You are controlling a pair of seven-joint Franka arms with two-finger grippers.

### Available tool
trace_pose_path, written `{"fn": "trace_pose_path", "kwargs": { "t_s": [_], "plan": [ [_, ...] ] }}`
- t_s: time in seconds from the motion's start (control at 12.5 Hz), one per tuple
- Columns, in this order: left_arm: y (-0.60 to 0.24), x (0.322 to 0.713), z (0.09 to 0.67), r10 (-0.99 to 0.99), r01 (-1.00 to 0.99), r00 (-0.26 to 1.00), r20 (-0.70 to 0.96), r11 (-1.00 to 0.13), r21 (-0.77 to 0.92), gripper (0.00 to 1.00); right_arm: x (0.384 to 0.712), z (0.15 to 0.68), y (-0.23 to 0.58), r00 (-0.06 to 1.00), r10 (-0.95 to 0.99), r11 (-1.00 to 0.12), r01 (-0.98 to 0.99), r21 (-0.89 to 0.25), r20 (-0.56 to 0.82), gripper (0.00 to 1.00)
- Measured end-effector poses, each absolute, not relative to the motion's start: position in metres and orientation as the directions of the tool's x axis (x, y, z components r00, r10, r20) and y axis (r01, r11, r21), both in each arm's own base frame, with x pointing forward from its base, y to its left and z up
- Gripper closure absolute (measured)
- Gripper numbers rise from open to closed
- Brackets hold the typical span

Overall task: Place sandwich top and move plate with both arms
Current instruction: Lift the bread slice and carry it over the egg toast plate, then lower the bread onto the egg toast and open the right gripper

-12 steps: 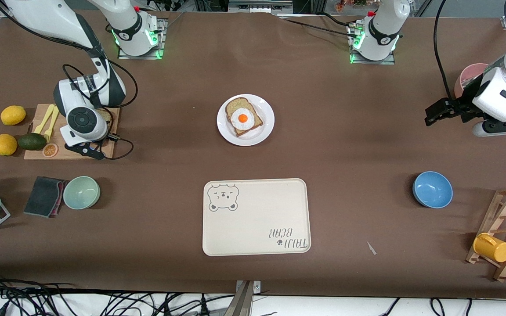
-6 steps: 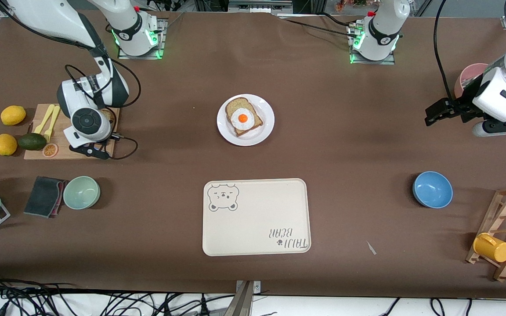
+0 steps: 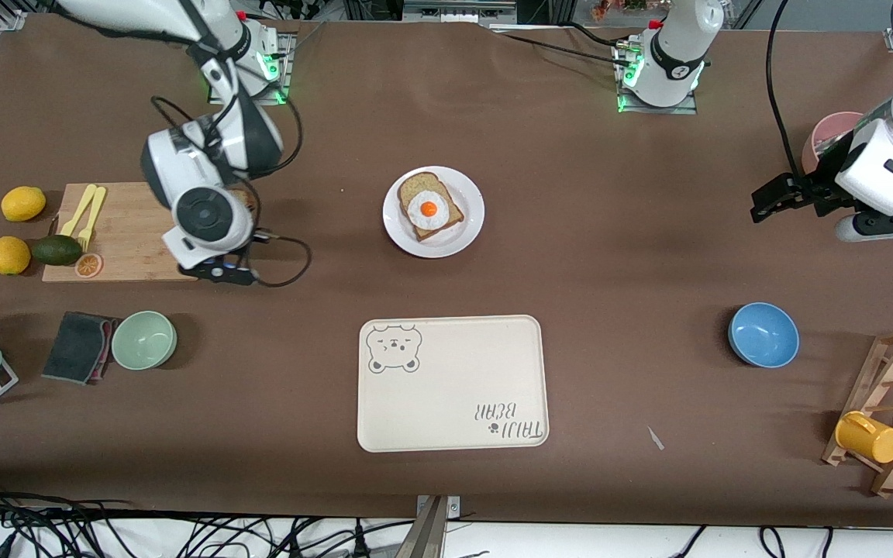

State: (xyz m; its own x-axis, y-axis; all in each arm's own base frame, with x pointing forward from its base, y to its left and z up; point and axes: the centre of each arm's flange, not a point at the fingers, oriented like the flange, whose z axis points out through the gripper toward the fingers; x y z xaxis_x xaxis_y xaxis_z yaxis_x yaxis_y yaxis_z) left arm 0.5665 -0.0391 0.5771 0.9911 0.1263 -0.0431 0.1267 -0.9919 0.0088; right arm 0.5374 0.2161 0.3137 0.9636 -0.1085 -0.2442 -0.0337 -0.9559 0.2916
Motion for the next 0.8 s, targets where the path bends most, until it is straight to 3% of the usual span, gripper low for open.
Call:
{"fn": "trace_pose_path", "kwargs": {
  "t_s": [0.48, 0.8],
  "plan": [
    [-0.04, 0.566, 0.577, 0.125, 0.126, 0.991, -0.043, -0.992, 0.009, 0.0, 0.483, 0.332, 0.404, 0.956, 0.168, -0.971, 0.203, 0.128, -0.241, 0.95],
    [-0.04, 0.566, 0.577, 0.125, 0.126, 0.991, -0.043, -0.992, 0.009, 0.0, 0.426, 0.31, 0.486, 0.912, 0.334, -0.915, 0.374, 0.152, -0.239, 0.95]
  ]
}}
